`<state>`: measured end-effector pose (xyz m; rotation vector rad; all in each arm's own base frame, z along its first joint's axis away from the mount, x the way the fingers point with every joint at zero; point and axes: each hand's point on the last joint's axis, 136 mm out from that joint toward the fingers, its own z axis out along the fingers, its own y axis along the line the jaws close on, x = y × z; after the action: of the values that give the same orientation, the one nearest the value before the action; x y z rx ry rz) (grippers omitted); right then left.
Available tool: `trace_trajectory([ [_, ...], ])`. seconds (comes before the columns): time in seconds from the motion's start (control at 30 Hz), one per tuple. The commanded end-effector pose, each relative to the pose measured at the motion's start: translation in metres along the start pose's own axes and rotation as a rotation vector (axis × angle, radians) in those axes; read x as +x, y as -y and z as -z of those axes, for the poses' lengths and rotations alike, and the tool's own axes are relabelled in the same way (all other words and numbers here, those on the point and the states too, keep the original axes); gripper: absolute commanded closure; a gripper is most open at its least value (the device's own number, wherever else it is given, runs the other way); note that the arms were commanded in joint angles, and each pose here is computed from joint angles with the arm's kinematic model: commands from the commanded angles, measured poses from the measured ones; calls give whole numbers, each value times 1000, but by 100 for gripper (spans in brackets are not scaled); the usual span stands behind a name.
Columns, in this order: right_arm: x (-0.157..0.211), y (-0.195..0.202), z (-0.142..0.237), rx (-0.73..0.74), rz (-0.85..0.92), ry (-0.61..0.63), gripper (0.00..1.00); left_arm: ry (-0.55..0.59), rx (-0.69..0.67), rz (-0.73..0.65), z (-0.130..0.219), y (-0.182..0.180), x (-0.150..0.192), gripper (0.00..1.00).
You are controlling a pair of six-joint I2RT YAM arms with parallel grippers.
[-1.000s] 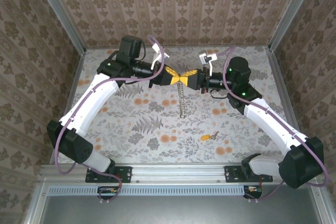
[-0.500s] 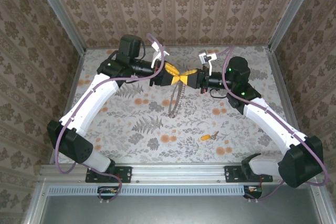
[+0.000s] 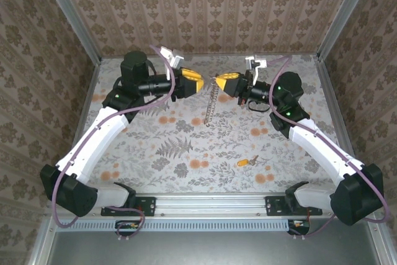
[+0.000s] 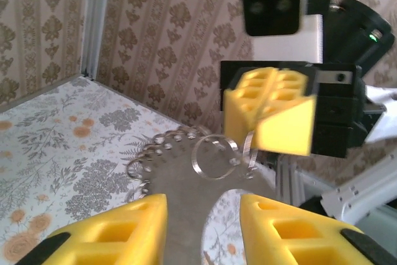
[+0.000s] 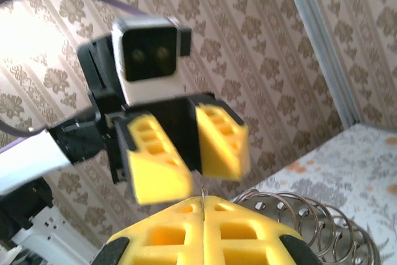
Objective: Put the keys on the keyring
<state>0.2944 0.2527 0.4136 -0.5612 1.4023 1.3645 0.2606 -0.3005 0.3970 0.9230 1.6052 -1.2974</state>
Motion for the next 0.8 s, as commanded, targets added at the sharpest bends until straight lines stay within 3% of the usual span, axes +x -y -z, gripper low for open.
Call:
trace_trajectory([
  [0.0,-38,-24,7,-37,77,162,100,121,-4,28,-3,4,-25,67],
  [0.37,-54,-33,3,-64,82,254,100,196,74,21,-21,28,-36,73],
  [0.77,-53,-31,5,-48,76,265,100,297,118,-8,-8,45,-52,75],
])
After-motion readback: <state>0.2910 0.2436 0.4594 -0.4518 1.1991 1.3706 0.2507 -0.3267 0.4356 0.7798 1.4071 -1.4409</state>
